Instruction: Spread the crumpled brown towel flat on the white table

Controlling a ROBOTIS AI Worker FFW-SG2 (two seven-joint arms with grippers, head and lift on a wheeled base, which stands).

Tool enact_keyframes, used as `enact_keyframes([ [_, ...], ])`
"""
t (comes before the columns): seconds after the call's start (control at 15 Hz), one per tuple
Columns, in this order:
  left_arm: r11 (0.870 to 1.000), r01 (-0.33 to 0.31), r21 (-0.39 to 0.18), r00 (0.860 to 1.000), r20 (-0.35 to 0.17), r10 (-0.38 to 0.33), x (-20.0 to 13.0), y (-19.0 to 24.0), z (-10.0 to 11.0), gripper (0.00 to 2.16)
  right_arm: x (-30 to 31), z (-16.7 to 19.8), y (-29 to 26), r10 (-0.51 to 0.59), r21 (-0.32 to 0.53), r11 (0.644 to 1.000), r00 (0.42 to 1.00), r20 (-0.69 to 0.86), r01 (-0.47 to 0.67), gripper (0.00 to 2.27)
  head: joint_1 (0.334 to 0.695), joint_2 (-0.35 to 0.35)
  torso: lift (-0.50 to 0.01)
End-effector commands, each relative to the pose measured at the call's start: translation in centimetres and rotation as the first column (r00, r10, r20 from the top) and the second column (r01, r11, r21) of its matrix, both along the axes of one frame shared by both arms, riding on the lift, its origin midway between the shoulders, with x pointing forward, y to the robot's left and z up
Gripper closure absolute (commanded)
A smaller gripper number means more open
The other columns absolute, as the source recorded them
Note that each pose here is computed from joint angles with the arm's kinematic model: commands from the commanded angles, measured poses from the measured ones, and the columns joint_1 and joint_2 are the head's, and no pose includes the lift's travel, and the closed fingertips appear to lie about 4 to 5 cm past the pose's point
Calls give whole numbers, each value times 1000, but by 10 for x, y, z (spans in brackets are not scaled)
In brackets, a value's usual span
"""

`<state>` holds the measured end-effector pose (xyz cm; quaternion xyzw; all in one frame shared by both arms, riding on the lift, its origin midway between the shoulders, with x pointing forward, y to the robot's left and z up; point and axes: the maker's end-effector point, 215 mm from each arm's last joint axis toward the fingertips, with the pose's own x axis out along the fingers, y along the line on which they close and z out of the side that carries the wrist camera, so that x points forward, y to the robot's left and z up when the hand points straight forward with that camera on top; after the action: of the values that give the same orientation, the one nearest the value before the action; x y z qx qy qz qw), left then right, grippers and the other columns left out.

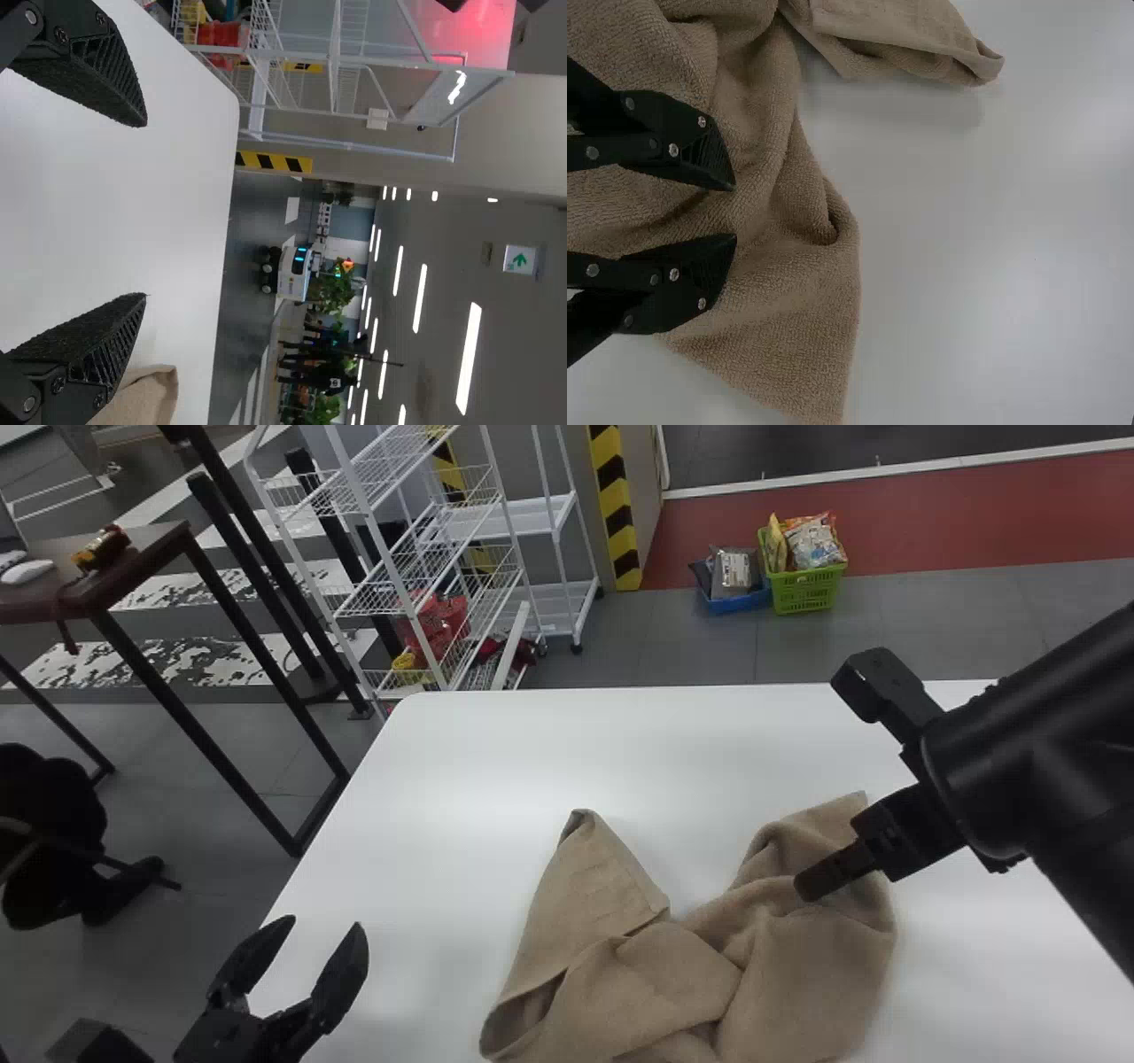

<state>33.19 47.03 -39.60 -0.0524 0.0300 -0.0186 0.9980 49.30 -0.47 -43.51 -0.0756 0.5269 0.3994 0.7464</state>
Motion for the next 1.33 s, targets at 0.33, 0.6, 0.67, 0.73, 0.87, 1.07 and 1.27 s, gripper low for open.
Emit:
enact_keyframes([
  [0.33, 1000, -4, -4, 1000, 2, 4, 0, 1, -1, 130, 0, 9, -6, -64, 67, 996, 997, 44, 61, 1686, 695, 350, -123],
  [0.6, 1000, -7, -9, 1000, 3, 7, 1, 2, -1, 130, -19, 56, -10, -147, 211, 969, 987, 64, 130, 1686, 695, 350, -123],
  [0.67, 1000, -8, -10, 1000, 3, 8, 1, 2, -1, 130, -29, 64, -7, -148, 240, 962, 987, 67, 128, 1686, 695, 350, -123],
  [0.73, 1000, -8, -11, 1000, 4, 8, 2, 2, -2, 130, -39, 69, -7, -155, 269, 954, 986, 59, 134, 1686, 695, 350, -123],
  [0.87, 1000, -7, -12, 1000, 4, 7, 2, 2, -2, 130, -63, 83, -4, -149, 333, 935, 987, 61, 121, 1686, 695, 350, -123],
  [1.07, 1000, -9, -15, 1000, 3, 9, 3, 2, -3, 130, -94, 114, -7, -133, 430, 899, 987, 91, 81, 1686, 695, 350, -123],
  [1.27, 1000, -7, -15, 1000, 6, 8, 6, 1, -3, 130, -126, 121, -16, -140, 440, 895, 984, 112, 77, 1686, 695, 350, -123],
])
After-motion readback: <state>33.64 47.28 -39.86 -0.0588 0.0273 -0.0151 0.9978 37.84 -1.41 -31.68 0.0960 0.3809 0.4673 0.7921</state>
